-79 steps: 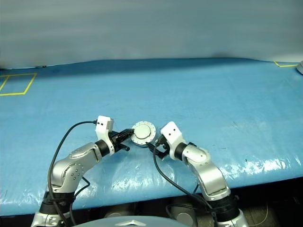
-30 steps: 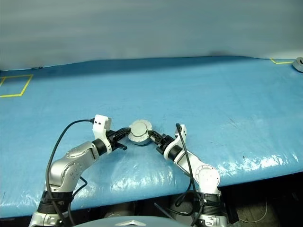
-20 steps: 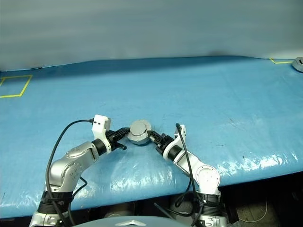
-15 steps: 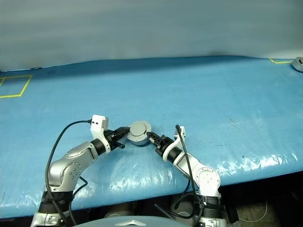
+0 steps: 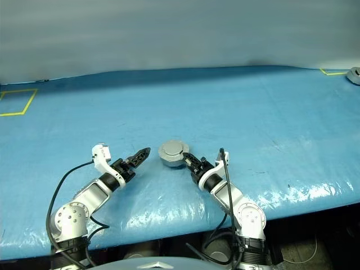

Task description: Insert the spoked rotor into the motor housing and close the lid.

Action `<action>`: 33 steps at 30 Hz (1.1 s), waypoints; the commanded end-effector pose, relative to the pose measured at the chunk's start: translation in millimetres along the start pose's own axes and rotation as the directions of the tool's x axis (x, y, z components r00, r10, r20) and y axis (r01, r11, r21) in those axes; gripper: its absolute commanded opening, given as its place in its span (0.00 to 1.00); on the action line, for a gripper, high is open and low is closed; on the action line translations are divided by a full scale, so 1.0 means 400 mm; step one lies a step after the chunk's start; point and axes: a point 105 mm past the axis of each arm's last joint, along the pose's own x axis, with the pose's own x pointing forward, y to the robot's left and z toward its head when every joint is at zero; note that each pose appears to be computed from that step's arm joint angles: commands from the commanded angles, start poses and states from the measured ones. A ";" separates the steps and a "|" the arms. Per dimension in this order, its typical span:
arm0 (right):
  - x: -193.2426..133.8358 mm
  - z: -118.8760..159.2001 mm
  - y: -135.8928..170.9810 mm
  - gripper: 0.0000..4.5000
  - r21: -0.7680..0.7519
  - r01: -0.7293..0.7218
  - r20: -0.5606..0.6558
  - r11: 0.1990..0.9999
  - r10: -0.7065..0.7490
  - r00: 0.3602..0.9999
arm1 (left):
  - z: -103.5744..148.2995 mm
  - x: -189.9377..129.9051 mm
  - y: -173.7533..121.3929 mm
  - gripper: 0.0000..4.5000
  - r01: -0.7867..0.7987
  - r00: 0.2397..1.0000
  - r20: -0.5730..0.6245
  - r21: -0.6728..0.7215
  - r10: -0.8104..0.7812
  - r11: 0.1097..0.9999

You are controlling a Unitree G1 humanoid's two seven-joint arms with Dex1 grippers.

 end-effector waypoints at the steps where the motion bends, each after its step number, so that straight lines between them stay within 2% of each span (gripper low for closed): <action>1: 0.018 -0.020 0.140 0.27 0.039 -0.220 0.002 0.975 0.220 0.975 | 0.004 -0.015 -0.051 1.00 0.096 0.995 0.054 -0.160 -0.088 0.982; 6: 0.029 -0.037 0.179 0.27 0.020 -0.256 -0.036 0.966 0.257 0.966 | -0.010 -0.011 -0.106 1.00 0.220 0.975 0.113 -0.390 -0.191 0.894; 11: 0.037 -0.061 0.207 0.27 0.002 -0.284 -0.084 0.959 0.283 0.955 | -0.019 -0.009 -0.136 1.00 0.276 0.961 0.132 -0.485 -0.243 0.830; 21: 0.034 -0.109 0.223 0.27 -0.001 -0.298 -0.174 0.955 0.294 0.940 | -0.018 0.004 -0.146 1.00 0.308 0.951 0.164 -0.539 -0.261 0.784; 32: 0.024 -0.130 0.220 0.27 0.000 -0.292 -0.208 0.956 0.286 0.935 | -0.017 0.032 -0.163 1.00 0.329 0.944 0.176 -0.555 -0.279 0.764; 33: 0.023 -0.129 0.218 0.27 0.000 -0.291 -0.208 0.957 0.285 0.936 | -0.016 0.034 -0.159 0.96 0.321 0.947 0.178 -0.565 -0.268 0.760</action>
